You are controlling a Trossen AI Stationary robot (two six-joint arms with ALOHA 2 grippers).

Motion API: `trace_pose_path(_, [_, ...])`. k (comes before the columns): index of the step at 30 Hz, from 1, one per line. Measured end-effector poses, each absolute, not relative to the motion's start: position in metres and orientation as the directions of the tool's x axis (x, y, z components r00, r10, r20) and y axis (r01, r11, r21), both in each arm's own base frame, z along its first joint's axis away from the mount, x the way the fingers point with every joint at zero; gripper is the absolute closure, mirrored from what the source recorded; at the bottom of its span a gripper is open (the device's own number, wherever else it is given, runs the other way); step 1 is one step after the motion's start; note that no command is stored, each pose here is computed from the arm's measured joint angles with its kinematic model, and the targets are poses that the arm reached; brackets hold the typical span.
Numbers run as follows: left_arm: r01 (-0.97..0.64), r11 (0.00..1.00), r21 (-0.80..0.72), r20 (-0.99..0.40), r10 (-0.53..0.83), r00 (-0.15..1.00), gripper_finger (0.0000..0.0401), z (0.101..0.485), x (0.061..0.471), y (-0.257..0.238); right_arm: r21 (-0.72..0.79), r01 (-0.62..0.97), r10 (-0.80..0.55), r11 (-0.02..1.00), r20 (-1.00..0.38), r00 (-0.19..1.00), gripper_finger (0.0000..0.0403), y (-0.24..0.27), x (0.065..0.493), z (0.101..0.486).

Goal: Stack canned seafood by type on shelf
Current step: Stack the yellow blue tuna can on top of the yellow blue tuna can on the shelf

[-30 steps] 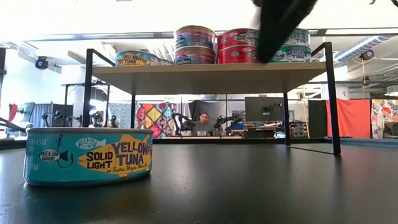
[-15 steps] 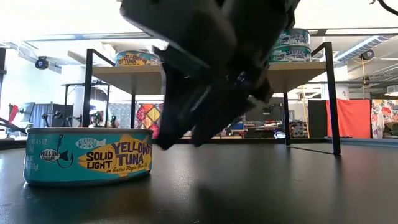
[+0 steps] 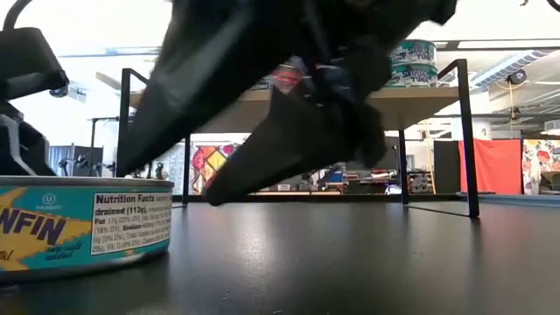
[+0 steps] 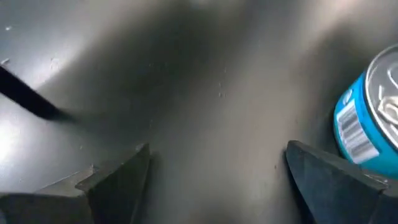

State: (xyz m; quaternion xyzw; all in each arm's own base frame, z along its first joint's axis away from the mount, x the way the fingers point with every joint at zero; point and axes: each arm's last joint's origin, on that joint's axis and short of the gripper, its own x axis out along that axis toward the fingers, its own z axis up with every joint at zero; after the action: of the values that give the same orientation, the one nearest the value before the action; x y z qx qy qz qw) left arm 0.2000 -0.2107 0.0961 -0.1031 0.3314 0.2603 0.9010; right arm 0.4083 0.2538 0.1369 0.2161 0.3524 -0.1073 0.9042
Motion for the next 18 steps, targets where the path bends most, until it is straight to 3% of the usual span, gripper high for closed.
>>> trace_pose_path(6, [-0.455, 0.89, -0.025, -0.737, 0.291, 0.61, 0.004, 0.109, 0.185, -0.221, 0.216, 0.369, -0.076, 0.904, -0.768, 0.635, 0.0153, 0.262, 0.393, 0.137])
trace_pose_path(12, [-0.163, 0.984, -0.069, -0.737, 0.06, 0.674, 0.004, 0.128, 0.166, -0.263, 0.068, 0.235, -0.095, 0.97, -0.78, 0.619, 0.013, 0.258, 0.392, 0.135])
trace_pose_path(18, [-0.146, 0.989, -0.003, -0.751, 0.094, 0.654, 0.0023, 0.115, 0.177, -0.254, -0.023, 0.064, -0.056, 0.998, -0.802, 0.594, 0.0095, 0.25, 0.397, 0.133])
